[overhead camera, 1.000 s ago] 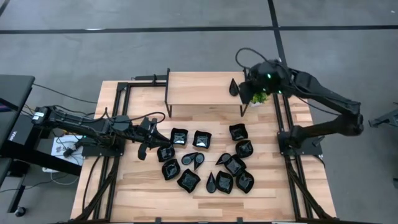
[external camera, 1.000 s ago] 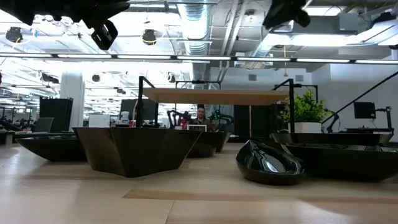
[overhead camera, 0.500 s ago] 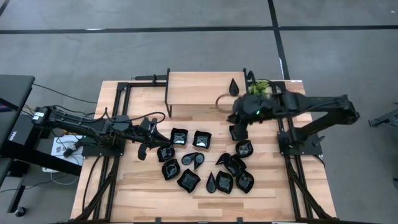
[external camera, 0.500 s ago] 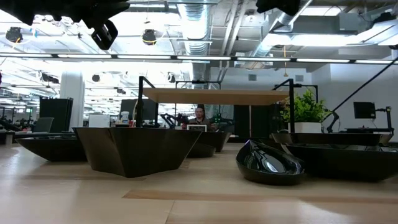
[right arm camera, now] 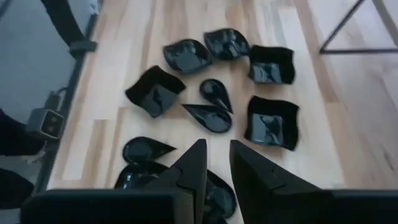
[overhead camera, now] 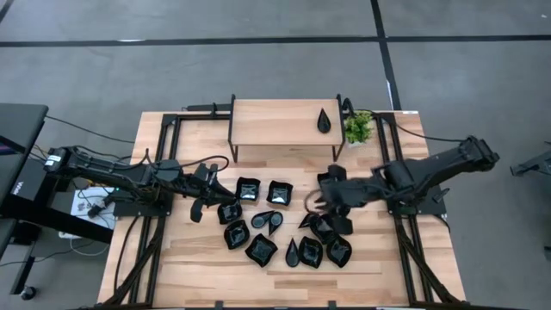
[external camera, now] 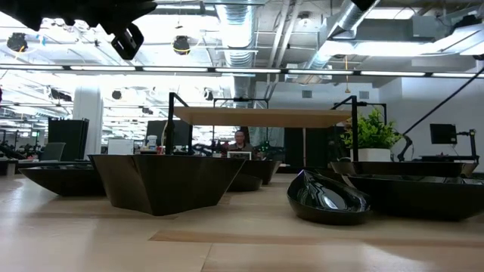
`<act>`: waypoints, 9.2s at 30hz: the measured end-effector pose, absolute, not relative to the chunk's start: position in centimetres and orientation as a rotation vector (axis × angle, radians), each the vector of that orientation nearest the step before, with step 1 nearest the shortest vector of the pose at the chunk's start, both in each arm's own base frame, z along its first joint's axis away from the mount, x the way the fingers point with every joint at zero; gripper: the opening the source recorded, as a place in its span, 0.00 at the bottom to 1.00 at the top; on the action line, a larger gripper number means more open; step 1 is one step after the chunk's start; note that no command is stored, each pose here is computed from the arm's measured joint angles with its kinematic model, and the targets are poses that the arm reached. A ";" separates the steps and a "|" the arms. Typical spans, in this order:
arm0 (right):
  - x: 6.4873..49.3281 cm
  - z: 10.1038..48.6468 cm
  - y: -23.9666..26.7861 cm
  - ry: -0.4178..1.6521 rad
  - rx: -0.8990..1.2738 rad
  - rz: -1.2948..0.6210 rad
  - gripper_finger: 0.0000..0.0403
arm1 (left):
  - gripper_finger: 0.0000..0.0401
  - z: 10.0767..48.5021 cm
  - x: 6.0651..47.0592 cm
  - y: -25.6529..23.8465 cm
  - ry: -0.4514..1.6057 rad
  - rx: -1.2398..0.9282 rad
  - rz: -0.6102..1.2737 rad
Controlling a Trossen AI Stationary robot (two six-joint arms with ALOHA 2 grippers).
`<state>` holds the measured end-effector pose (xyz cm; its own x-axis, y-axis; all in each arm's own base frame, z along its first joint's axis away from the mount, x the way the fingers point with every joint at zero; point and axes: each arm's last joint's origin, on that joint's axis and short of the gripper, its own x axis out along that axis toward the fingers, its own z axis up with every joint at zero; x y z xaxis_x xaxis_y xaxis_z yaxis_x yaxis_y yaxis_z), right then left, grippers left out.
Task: Pick & Place Mini shaped plates
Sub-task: Stack the black drop shaped plate on top of the black drop shaped plate on the shelf
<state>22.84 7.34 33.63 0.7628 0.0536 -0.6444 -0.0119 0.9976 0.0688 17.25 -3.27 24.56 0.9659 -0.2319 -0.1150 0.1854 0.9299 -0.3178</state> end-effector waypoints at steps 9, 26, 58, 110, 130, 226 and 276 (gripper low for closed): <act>19.5 25.8 6.6 0.622 0.187 0.023 0.16 | 0.14 24.5 17.5 -3.1 0.142 -0.307 -0.156; 23.0 21.7 6.3 0.690 0.215 0.055 0.16 | 0.14 21.4 20.9 -4.4 0.260 -0.385 -0.189; 30.1 17.8 5.2 0.990 -0.151 0.350 0.16 | 0.14 19.8 21.5 -5.7 0.343 -0.335 -0.226; 28.9 16.8 5.8 1.214 -0.254 0.322 0.16 | 0.14 19.8 21.4 -5.7 0.341 -0.336 -0.227; 27.9 16.7 9.0 1.237 -0.260 0.344 0.16 | 0.14 19.8 21.5 -5.7 0.341 -0.336 -0.226; 31.3 15.5 4.3 1.190 -0.202 0.370 0.16 | 0.14 19.9 21.5 -5.7 0.334 -0.337 -0.228; 30.7 14.5 3.4 1.207 -0.202 0.391 0.16 | 0.14 19.9 21.5 -5.7 0.334 -0.337 -0.228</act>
